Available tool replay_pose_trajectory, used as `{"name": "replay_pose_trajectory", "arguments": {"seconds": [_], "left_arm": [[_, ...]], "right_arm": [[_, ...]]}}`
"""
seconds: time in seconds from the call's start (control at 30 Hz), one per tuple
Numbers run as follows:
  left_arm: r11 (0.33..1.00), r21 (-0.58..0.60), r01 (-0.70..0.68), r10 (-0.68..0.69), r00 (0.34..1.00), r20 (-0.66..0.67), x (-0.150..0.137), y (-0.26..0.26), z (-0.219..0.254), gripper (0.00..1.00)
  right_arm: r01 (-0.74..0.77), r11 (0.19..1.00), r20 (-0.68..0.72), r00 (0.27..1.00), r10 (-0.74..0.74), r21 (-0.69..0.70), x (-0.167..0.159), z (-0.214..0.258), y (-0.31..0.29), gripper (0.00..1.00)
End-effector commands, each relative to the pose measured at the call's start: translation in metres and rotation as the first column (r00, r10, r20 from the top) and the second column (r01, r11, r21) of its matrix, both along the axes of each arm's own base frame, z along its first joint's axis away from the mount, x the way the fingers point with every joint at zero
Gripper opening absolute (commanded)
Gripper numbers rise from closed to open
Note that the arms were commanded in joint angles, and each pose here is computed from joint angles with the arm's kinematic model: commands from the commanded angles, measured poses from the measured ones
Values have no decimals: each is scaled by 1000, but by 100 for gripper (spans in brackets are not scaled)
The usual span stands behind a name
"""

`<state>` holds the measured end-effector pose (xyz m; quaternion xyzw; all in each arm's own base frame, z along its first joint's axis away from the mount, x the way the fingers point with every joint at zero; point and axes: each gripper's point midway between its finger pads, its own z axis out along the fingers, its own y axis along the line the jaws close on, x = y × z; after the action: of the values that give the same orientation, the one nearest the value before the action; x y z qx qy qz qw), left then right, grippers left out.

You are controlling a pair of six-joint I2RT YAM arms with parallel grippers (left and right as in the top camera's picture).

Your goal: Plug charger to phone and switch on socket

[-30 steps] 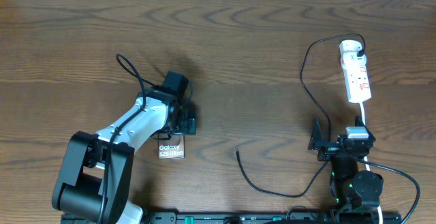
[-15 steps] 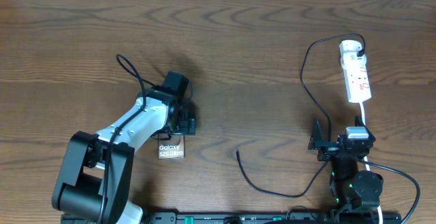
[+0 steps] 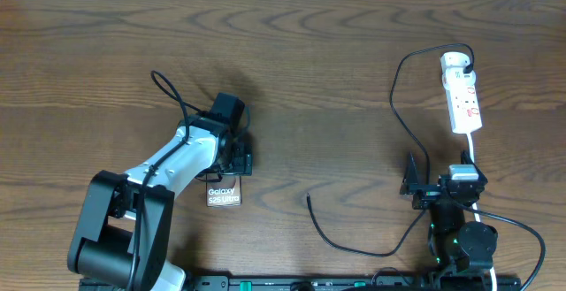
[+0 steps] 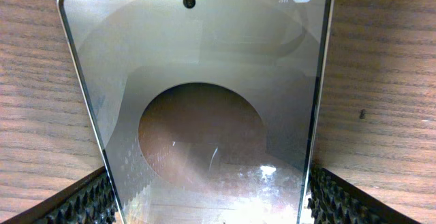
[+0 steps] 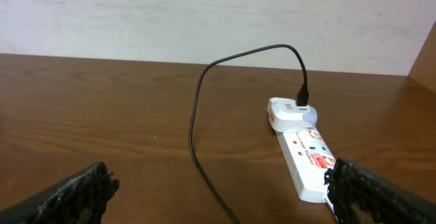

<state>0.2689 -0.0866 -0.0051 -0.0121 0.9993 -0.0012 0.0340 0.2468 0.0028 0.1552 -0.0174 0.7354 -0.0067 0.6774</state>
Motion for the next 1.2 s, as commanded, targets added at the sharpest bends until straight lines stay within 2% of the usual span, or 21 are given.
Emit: {"name": "replay_pose_trajectory", "arguments": {"seconds": [0.0, 0.33, 0.4, 0.57, 0.87, 1.13, 1.17], "left_arm": [[999, 36, 9, -7, 999, -42, -13, 9, -11, 85], [999, 32, 9, -7, 999, -43, -13, 8, -11, 83], [999, 32, 9, -7, 999, -43, -13, 8, -11, 79], [999, 33, 9, -7, 999, -43, -13, 9, -11, 78], [999, 32, 9, -7, 999, -42, -13, 8, -11, 69], [999, 32, 9, -7, 999, -42, -13, 8, -11, 67], [999, 32, 9, -7, 999, -42, -13, 8, -11, 64]], "right_arm": [[-7, 1000, -3, 1000, 7, -8, 0, -1, 2, 99], [-7, 1000, -3, 1000, 7, -8, 0, -1, 2, 99], [-7, 1000, -3, 1000, 7, -8, 0, -1, 2, 99], [-7, 1000, -3, 1000, 7, -8, 0, -1, 2, 99], [-7, 1000, -3, 1000, 7, -8, 0, -1, 2, 99], [-7, 1000, -3, 1000, 7, -8, 0, -1, 2, 99], [-7, 1000, -3, 1000, 7, -8, 0, -1, 2, 99]]}}
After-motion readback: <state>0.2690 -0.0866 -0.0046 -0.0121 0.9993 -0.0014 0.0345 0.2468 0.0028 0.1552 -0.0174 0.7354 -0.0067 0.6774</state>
